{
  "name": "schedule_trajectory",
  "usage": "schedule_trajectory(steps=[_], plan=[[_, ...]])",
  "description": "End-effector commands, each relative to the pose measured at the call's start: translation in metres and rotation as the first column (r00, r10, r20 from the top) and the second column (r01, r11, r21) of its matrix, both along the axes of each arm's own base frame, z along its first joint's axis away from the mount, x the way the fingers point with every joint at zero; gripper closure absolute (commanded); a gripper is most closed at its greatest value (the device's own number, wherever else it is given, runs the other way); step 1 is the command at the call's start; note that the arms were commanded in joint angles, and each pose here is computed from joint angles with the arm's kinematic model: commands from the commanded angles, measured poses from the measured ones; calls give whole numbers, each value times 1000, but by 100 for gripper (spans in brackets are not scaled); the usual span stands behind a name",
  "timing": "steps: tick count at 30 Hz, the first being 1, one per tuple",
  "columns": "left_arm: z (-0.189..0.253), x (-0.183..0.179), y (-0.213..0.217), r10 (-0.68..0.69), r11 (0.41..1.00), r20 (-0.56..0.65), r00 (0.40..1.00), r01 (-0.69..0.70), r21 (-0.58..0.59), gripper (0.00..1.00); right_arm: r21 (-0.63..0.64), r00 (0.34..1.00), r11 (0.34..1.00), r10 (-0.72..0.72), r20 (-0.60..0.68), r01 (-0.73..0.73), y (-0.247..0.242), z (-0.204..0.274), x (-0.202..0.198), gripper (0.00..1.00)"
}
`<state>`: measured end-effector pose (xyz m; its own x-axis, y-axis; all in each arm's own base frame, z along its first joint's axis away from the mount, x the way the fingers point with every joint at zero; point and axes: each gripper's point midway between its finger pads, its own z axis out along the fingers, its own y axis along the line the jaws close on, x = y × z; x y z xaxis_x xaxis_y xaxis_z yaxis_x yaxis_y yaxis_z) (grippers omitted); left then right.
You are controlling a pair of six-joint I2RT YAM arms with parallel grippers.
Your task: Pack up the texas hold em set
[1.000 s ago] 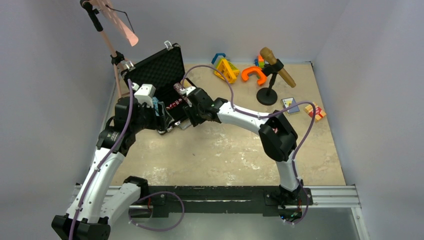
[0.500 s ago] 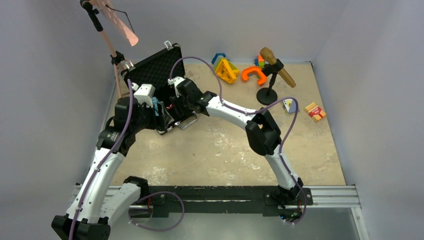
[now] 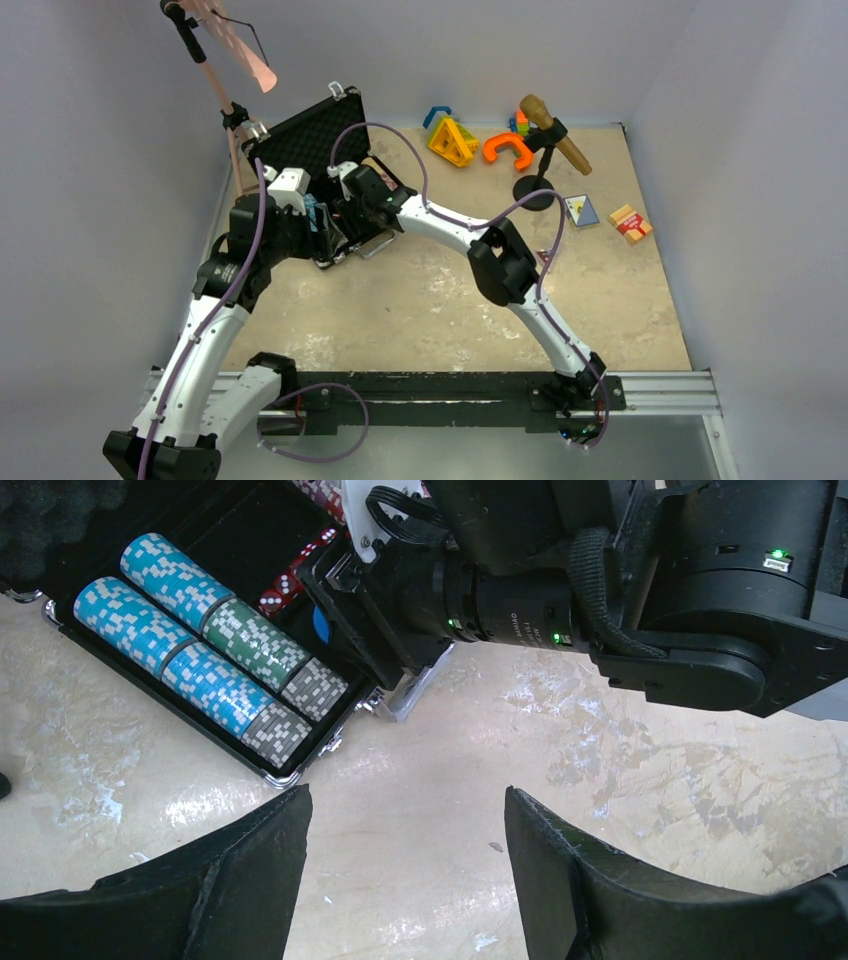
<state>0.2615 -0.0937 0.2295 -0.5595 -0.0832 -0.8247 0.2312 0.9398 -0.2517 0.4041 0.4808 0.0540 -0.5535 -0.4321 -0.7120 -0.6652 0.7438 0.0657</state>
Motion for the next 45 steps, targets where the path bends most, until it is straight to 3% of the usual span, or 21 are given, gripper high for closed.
schedule_trajectory(steps=[1,9,20,27,35,41,45], plan=[[12,2,-1,7,1000,39,999,-6,-18,26,4,999,1000,-8,45,7,3,21,8,68],[12,2,-1,7,1000,39,999,-6,-17,25,-27,998,999,-29,57,31,-3,16,12,61],[11,2,-1,6,1000,36,999,-6,-17,26,-24,999,1000,-5,50,6,0,13,10,36],[12,2,0,10,1000,38,999,-10,-13,26,-8,998,1000,14,64,-13,2,25,9,35],[21,0,12,69,998,89,994,-70,4,26,117,984,989,69,165,-89,-3,107,-7,35],[25,-1,17,92,996,120,988,-94,6,25,146,980,986,57,193,-86,-32,146,-28,35],[23,-1,17,90,996,115,989,-91,7,26,155,992,988,-21,125,2,-75,142,-43,35]])
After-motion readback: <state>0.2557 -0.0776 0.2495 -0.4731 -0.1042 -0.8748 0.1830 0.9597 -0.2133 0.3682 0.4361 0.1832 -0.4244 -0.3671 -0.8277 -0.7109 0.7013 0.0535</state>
